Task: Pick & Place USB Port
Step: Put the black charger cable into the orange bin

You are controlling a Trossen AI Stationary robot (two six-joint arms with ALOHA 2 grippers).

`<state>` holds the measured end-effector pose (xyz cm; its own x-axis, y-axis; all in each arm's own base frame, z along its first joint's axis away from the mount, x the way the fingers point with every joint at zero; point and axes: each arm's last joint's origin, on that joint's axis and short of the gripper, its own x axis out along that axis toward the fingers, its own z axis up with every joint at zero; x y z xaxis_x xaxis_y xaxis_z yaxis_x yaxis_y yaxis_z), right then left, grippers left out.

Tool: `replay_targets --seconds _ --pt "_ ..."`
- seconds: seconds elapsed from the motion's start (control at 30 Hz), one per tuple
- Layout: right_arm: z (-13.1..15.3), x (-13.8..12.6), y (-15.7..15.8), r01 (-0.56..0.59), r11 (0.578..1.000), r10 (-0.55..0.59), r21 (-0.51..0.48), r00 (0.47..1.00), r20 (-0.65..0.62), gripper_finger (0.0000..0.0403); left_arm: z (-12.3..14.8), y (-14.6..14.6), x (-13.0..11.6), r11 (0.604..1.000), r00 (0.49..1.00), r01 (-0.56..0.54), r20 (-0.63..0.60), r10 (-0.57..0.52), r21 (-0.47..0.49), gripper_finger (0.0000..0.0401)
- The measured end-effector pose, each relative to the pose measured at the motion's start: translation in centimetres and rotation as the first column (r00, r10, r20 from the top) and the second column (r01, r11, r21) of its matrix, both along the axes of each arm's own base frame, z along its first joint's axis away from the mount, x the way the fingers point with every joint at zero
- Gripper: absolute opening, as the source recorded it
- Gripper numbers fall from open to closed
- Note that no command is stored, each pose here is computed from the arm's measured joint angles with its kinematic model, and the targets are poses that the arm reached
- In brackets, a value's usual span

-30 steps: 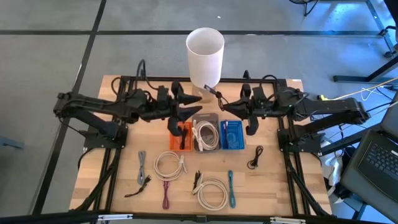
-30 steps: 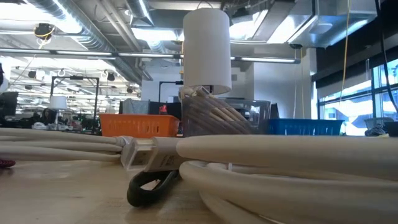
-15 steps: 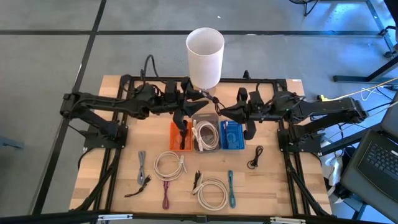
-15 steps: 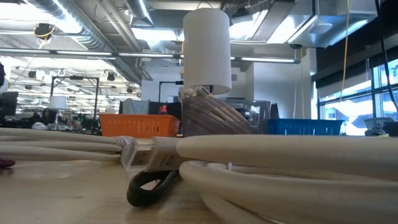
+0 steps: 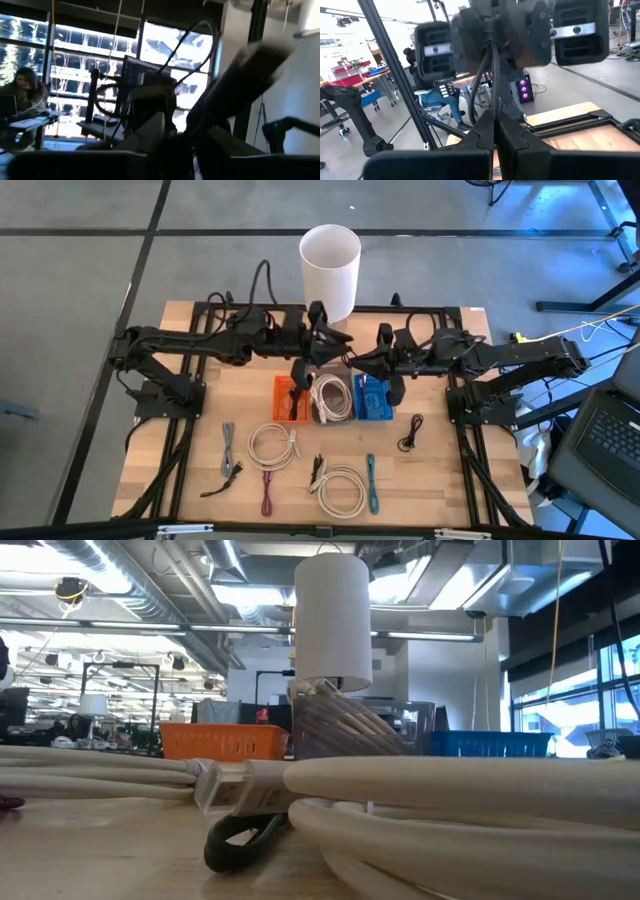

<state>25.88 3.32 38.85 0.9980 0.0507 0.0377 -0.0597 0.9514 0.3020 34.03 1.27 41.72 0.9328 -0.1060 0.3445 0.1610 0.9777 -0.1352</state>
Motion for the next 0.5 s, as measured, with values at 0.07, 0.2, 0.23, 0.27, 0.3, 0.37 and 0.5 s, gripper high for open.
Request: replay_targets --seconds 0.07,0.2,0.23,0.27,0.3,0.37,0.5 --pt "-0.02 0.00 0.00 0.000 1.000 0.000 0.002 1.000 -0.002 0.0003 -0.05 -0.14 0.08 1.000 1.000 0.010 -0.024 -0.010 0.030 0.0034" --pt "-0.03 0.01 0.01 -0.001 1.000 0.001 0.000 1.000 -0.002 0.0004 -0.02 -0.17 0.06 0.999 0.999 0.039 -0.023 -0.038 0.036 0.0023" --pt "-0.03 0.01 0.01 -0.001 1.000 0.001 0.000 1.000 -0.003 0.0004 -0.01 -0.16 0.06 0.999 0.999 0.039 -0.022 -0.038 0.036 0.0023" --pt "-0.03 0.01 0.00 -0.001 1.000 0.001 0.000 1.000 -0.002 0.0004 -0.01 -0.16 0.06 0.999 0.999 0.039 -0.022 -0.038 0.036 0.0023" --pt "-0.03 0.01 0.00 -0.001 1.000 0.001 -0.002 1.000 -0.002 0.0005 -0.01 -0.16 0.06 0.999 0.999 0.039 -0.022 -0.038 0.035 0.0023" --pt "-0.03 0.01 0.00 0.000 1.000 0.000 -0.022 1.000 -0.002 0.0008 -0.01 -0.16 0.06 0.999 0.999 0.042 -0.023 -0.041 0.030 0.0023" --pt "-0.19 0.01 -0.04 0.003 0.999 -0.004 -0.054 1.000 -0.017 0.0040 -0.07 -0.17 0.09 0.999 0.999 0.045 -0.027 -0.044 0.028 0.0023"
